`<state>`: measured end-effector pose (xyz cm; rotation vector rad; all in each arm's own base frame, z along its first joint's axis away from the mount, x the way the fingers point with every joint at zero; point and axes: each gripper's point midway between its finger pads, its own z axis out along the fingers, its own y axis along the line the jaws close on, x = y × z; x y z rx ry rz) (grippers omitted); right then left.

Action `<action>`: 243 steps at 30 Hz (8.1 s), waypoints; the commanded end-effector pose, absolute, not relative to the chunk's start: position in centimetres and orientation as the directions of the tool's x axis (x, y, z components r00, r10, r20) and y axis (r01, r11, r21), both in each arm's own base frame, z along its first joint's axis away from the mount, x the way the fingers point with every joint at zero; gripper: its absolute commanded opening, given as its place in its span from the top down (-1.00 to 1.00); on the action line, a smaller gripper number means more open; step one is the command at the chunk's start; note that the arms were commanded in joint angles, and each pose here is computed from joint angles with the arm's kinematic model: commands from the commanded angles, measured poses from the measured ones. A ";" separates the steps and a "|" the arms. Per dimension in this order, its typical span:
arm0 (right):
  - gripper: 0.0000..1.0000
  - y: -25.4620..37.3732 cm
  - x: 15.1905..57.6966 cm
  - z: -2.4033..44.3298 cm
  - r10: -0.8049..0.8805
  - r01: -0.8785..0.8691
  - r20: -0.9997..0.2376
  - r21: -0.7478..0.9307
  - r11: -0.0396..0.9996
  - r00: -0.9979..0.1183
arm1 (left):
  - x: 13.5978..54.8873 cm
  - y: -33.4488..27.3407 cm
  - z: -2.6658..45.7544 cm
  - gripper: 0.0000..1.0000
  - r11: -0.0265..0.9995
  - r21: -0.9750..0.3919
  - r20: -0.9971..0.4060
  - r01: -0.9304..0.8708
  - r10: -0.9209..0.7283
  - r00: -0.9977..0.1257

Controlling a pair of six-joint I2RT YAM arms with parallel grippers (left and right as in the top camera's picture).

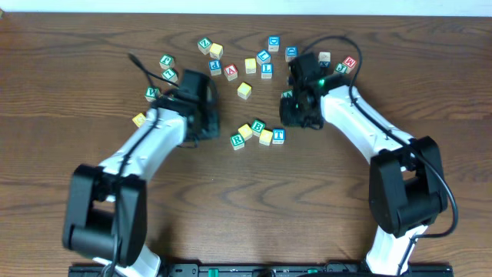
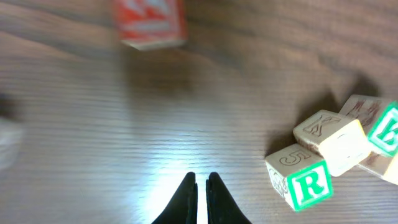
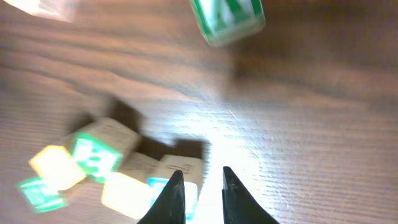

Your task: Spell out ROBOT

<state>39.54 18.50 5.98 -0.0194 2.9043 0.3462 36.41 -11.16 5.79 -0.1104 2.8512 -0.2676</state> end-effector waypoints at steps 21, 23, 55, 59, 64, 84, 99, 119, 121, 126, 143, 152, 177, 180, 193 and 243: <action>0.98 27.0 34.9 1.9 -0.073 -0.100 -0.117 0.243 0.965 -0.990 | 37.8 -0.6 10.7 0.85 0.936 -0.196 -0.338 -0.291 -0.343 -0.876; 0.98 26.9 34.9 1.6 -0.073 -0.098 -0.110 0.240 0.966 -0.991 | 37.8 -0.6 10.5 0.85 0.936 -0.196 -0.336 -0.291 -0.343 -0.877; 0.98 23.1 36.1 1.7 -0.038 -0.054 -0.111 0.148 0.987 -0.993 | 37.9 -0.5 10.5 0.85 0.937 -0.195 -0.336 -0.291 -0.343 -0.877; 0.97 23.4 37.4 3.5 -0.058 -0.086 -0.158 0.175 0.981 -0.986 | 37.9 -0.5 10.5 0.85 0.936 -0.196 -0.337 -0.291 -0.343 -0.877; 0.95 24.5 39.7 5.4 -0.052 -0.104 -0.245 0.206 0.973 -0.968 | 38.0 -0.5 10.5 0.85 0.936 -0.197 -0.342 -0.290 -0.343 -0.875; 0.96 28.7 41.8 3.3 -0.081 -0.177 -0.347 0.254 0.951 -0.934 | 38.0 -0.5 10.5 0.85 0.937 -0.198 -0.343 -0.290 -0.343 -0.875; 0.97 27.6 40.5 3.1 -0.142 -0.208 -0.293 0.210 0.955 -0.946 | 38.0 -0.5 10.5 0.85 0.936 -0.198 -0.343 -0.290 -0.343 -0.875; 0.98 25.8 36.2 4.5 -0.176 -0.189 -0.135 0.087 0.978 -0.975 | 38.1 -0.5 10.6 0.85 0.937 -0.198 -0.345 -0.289 -0.343 -0.874; 0.98 25.5 35.9 4.2 -0.174 -0.182 -0.134 0.053 0.982 -0.976 | 38.1 -0.5 10.6 0.85 0.936 -0.198 -0.344 -0.289 -0.343 -0.874; 0.98 24.9 35.2 3.9 -0.173 -0.176 -0.107 0.020 0.984 -0.979 | 38.0 -0.5 10.5 0.85 0.936 -0.198 -0.342 -0.290 -0.343 -0.875; 0.95 23.6 35.8 3.1 -0.158 -0.155 -0.127 -0.033 0.987 -0.979 | 38.0 -0.6 10.3 0.85 0.937 -0.196 -0.337 -0.288 -0.341 -0.878; 0.95 22.6 36.7 2.8 -0.127 -0.125 -0.140 -0.029 0.992 -0.982 | 38.0 -0.6 10.0 0.85 0.937 -0.194 -0.331 -0.290 -0.341 -0.880; 0.94 23.7 40.2 3.3 -0.139 -0.148 -0.275 0.015 0.989 -0.951 | 38.1 -0.7 10.1 0.85 0.937 -0.196 -0.334 -0.289 -0.341 -0.879; 0.94 24.0 40.6 3.0 -0.144 -0.157 -0.285 0.022 0.987 -0.948 | 38.1 -0.7 10.1 0.85 0.937 -0.196 -0.333 -0.289 -0.341 -0.879; 0.91 25.5 41.0 1.2 -0.250 -0.275 -0.287 0.051 0.960 -0.925 | 38.1 -0.7 10.1 0.85 0.937 -0.196 -0.334 -0.289 -0.341 -0.879; 0.58 32.6 34.1 6.9 -0.532 -0.590 -0.263 0.253 0.767 -0.805 | 39.2 1.8 10.5 0.85 0.920 -0.149 -0.400 -0.362 -0.391 -0.829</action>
